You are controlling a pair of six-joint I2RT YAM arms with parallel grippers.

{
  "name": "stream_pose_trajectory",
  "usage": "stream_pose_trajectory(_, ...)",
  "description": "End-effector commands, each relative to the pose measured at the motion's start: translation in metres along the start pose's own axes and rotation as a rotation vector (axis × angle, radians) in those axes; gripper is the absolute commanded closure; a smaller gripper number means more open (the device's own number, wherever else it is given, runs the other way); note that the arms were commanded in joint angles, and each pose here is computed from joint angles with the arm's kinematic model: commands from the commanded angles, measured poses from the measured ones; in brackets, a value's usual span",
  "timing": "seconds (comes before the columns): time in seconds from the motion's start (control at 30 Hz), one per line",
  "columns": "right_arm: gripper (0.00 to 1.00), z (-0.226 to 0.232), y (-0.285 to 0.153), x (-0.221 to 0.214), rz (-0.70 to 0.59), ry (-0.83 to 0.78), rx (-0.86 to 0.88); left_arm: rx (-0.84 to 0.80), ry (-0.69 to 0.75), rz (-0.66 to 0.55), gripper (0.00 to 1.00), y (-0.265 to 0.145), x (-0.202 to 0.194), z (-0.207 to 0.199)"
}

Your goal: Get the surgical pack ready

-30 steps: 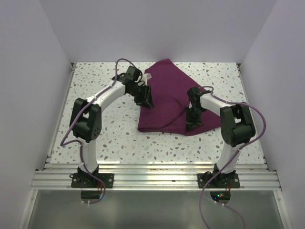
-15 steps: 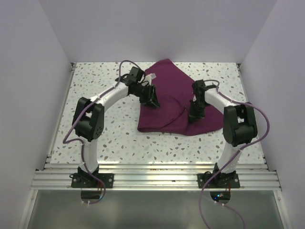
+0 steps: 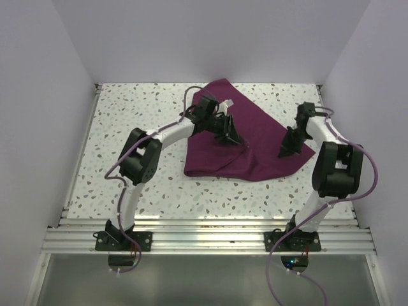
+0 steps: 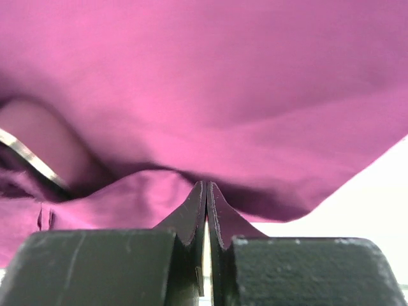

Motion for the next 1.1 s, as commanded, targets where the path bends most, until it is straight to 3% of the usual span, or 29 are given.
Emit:
stream_pose_trajectory(0.0, 1.0, -0.019, -0.014, 0.013, -0.04, 0.143, 0.087, -0.077, 0.024, -0.047, 0.66, 0.019, 0.018, -0.023)
stream_pose_trajectory(0.13, 0.98, -0.046, -0.025, 0.033, -0.111, 0.253, 0.085, -0.102, 0.005, -0.046, 0.67, 0.036, 0.024, -0.023)
stream_pose_trajectory(0.33, 0.75, -0.093, -0.04, 0.058, -0.205, 0.42, 0.021, -0.144, -0.011, -0.015, 0.68, 0.057, 0.019, -0.025)
stream_pose_trajectory(0.47, 0.52, -0.11, -0.036, 0.066, -0.225, 0.467, -0.005, -0.17, -0.011, -0.009, 0.68, 0.064, 0.017, -0.026)
stream_pose_trajectory(0.57, 0.45, -0.119, -0.022, 0.067, -0.196, 0.476, -0.029, -0.178, -0.015, -0.001, 0.69, 0.067, 0.017, -0.026)
stream_pose_trajectory(1.07, 0.43, -0.139, 0.023, 0.086, -0.172, 0.434, -0.077, -0.18, -0.025, 0.023, 0.69, 0.07, 0.009, -0.022)
Point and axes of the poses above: each gripper's point midway between its finger pads, its own y axis out along the fingers, its own z axis along the line the jaws close on, x = y × z, the point moved 3 cm from there along -y, back along the fingers, and after that the axes turned 1 degree about y, right-handed, at the moved point
